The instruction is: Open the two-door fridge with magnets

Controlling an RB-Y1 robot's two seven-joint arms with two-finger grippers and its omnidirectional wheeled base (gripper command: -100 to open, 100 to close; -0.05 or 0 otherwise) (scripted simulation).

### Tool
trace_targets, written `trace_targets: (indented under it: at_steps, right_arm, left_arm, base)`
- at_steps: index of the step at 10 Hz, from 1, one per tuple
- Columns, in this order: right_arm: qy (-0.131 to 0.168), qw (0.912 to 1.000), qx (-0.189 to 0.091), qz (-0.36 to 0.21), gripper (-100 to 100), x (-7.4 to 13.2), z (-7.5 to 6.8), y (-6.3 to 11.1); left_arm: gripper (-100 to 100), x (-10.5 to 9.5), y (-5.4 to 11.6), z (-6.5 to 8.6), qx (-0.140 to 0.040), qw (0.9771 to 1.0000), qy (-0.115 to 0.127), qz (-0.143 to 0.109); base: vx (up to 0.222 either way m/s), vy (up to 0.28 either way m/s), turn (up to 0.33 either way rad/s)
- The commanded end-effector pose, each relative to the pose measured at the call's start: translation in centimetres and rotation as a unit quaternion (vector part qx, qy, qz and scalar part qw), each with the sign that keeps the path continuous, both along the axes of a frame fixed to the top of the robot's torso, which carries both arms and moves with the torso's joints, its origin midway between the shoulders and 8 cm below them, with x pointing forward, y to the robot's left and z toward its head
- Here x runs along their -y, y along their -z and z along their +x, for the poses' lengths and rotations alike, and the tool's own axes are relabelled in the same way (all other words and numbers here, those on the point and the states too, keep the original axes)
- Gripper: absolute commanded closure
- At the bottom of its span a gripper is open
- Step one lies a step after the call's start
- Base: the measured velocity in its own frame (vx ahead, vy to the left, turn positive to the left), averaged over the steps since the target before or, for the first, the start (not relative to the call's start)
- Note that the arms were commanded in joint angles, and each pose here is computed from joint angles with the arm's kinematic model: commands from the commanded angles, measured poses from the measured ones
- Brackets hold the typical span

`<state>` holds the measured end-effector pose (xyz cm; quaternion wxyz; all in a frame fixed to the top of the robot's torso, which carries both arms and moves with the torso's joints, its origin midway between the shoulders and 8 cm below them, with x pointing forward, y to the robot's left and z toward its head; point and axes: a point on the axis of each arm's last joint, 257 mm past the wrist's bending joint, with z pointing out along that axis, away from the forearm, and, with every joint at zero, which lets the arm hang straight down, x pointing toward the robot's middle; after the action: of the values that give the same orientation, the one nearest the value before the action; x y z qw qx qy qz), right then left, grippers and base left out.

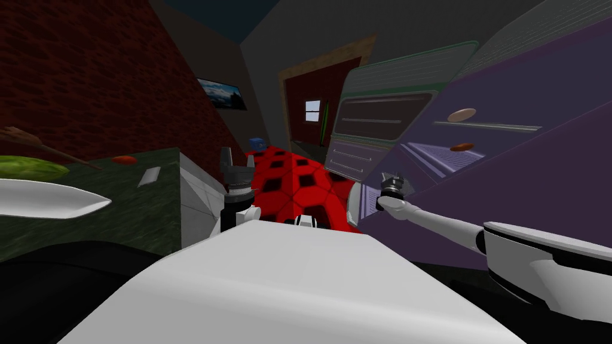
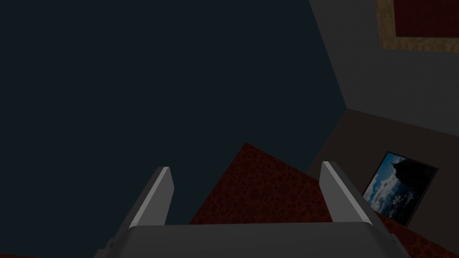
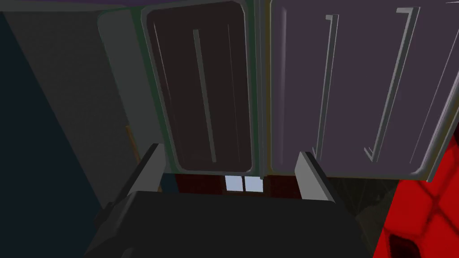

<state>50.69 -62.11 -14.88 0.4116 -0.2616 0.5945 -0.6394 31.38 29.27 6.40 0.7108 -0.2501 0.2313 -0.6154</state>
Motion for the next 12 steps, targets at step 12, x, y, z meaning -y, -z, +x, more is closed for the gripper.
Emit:
trace_targets:
  at_steps: [12]
  right_arm:
    - [0.005,0.9964,0.037,0.075,-100,-1.1,3.3,-0.7]
  left_arm:
    - [0,0.0,0.0,0.0,0.0,1.0,0.0,0.0]
  base:
    - [-0.02,-0.065,0.077]
